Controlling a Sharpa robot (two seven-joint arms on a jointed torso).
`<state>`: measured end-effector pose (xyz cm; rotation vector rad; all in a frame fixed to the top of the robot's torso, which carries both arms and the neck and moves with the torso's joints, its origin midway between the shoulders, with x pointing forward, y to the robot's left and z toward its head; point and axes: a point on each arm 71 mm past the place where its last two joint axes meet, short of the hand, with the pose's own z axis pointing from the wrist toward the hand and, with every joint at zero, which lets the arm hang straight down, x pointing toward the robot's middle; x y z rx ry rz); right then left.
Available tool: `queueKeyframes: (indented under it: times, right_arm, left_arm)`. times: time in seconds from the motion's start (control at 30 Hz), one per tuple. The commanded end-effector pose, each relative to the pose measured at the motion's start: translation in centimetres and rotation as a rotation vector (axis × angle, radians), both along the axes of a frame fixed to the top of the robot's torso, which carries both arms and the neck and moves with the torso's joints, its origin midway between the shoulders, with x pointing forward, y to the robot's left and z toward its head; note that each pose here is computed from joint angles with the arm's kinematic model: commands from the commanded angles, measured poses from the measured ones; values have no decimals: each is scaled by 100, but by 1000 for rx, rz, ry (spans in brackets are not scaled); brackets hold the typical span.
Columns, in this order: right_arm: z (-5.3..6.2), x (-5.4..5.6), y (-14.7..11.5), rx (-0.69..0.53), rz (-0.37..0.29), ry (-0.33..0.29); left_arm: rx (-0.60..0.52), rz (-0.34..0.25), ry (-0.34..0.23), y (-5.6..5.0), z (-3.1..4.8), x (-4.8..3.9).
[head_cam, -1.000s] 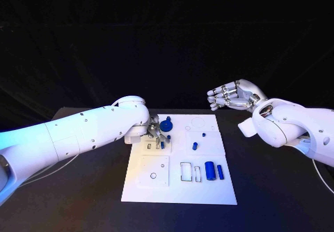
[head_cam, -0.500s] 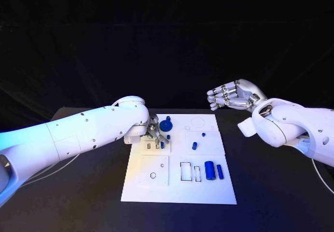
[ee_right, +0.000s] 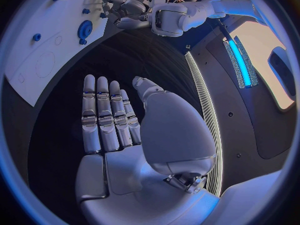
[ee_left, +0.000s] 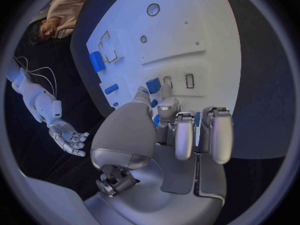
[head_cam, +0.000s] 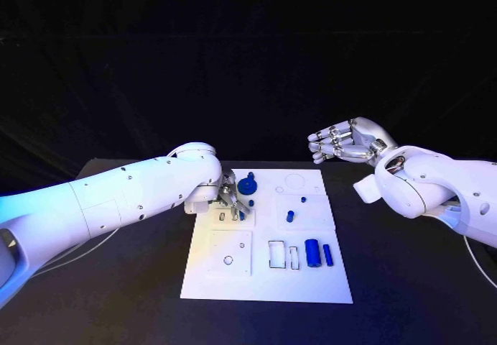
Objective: Assemble the parts on the task board
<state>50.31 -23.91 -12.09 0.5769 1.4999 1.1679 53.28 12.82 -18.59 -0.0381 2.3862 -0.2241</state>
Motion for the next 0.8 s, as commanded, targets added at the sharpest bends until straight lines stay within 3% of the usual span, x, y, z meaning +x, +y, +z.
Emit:
queueKeyframes:
  times: [0.03,0.8]
  right_arm:
    - [-1,-1,12,0,7,-5]
    - [-17,6,29,-2,11,0]
  left_arm:
    - [-16,-23,25,-44,-11,-16]
    - [-54,-15,36,-79,-23,-11]
